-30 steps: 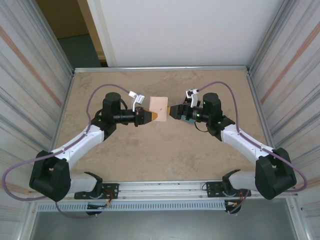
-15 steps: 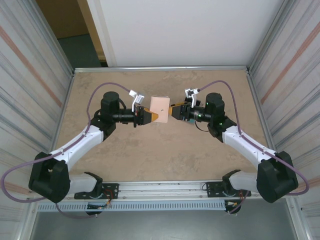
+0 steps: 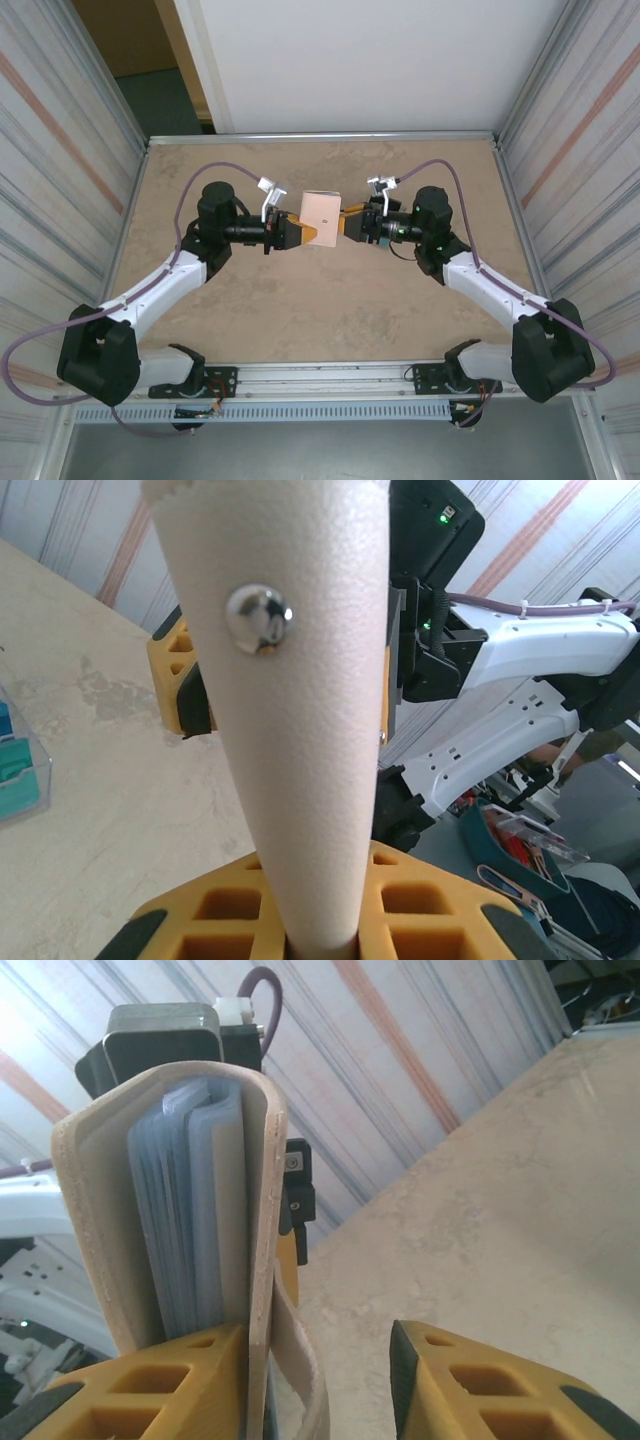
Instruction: Take the credit cards out of the card holder
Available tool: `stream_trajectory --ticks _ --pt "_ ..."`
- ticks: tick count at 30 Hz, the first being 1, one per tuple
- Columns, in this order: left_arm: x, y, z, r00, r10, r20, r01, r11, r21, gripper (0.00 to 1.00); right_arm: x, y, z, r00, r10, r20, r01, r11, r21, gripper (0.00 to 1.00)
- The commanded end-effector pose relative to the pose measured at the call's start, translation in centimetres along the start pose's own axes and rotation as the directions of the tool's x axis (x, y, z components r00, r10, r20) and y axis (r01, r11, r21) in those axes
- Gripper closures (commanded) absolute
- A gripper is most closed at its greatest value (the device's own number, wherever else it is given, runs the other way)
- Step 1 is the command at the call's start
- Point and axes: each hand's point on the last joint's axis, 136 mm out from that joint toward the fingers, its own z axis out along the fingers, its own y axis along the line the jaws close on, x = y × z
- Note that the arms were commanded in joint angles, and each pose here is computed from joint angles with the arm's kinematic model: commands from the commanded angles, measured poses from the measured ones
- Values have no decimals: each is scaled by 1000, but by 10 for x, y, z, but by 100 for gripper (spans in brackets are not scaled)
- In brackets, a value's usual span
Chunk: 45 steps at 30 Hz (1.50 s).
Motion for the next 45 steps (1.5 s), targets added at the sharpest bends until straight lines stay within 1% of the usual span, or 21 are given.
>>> stream_trajectory --ticks 1,3,4,5,6,7,9,12,15,16,19,21,24,26,30,32,37,41,43,45 --pt "-9 -14 2 998 59 14 -60 998 36 100 1 31 11 998 -44 -43 38 991 -130 66" --pt "-8 -11 2 999 52 16 -52 998 18 100 1 33 13 998 -50 -44 43 990 -133 76" --pt "-8 -8 2 999 49 17 -49 999 3 100 1 32 12 998 -50 -41 44 991 -127 84" --pt "-7 -6 1 999 46 19 -46 999 -12 100 0 31 12 998 -51 -37 46 992 -117 90" --pt "-6 -3 1 999 42 19 -41 999 -32 96 -1 31 11 998 -50 -31 47 993 -106 96" --pt "-6 0 0 999 39 20 -38 998 -54 92 -2 30 10 998 -49 -26 46 995 -92 100" --pt "-5 5 -1 999 35 19 -33 996 -88 86 -3 28 9 999 -43 -21 42 997 -61 100" --pt "-5 11 -1 999 32 24 -29 993 -117 62 -5 22 6 999 -38 -11 38 999 14 100" --pt "-3 15 1 999 29 24 -25 990 -137 47 -7 18 4 999 -38 3 38 995 89 100" --pt "-3 17 2 999 31 23 -27 989 -146 42 -7 17 3 999 -36 6 35 994 105 100" --pt "0 22 6 999 36 11 -33 983 -179 35 -9 13 -1 999 -31 26 27 987 159 100" --pt "2 23 9 999 44 5 -42 981 -191 22 -11 9 -4 999 -31 41 22 981 195 100" --pt "2 22 13 998 58 0 -57 979 -194 11 -13 4 -9 998 -30 59 15 970 243 100" --pt "3 23 15 998 63 -2 -62 977 -205 5 -14 1 -11 997 -29 71 9 963 268 100" --pt "5 28 17 997 73 -12 -74 966 -249 1 -15 -2 -14 996 -26 87 -1 955 296 100" --pt "7 33 17 997 79 -16 -80 954 -289 1 -15 -2 -14 996 -22 87 -5 954 300 100" --pt "6 50 10 995 103 -13 -99 893 -438 2 -13 -4 -14 997 -22 78 -5 946 323 100" --pt "3 54 4 991 133 -5 -116 849 -515 11 -12 -6 -14 998 -28 64 3 936 353 100" --pt "1 55 0 990 142 3 -119 836 -536 19 -11 -7 -14 998 -32 59 8 932 362 100" --pt "-1 56 -4 989 147 10 -117 823 -555 31 -11 -9 -15 998 -32 60 7 927 376 100"
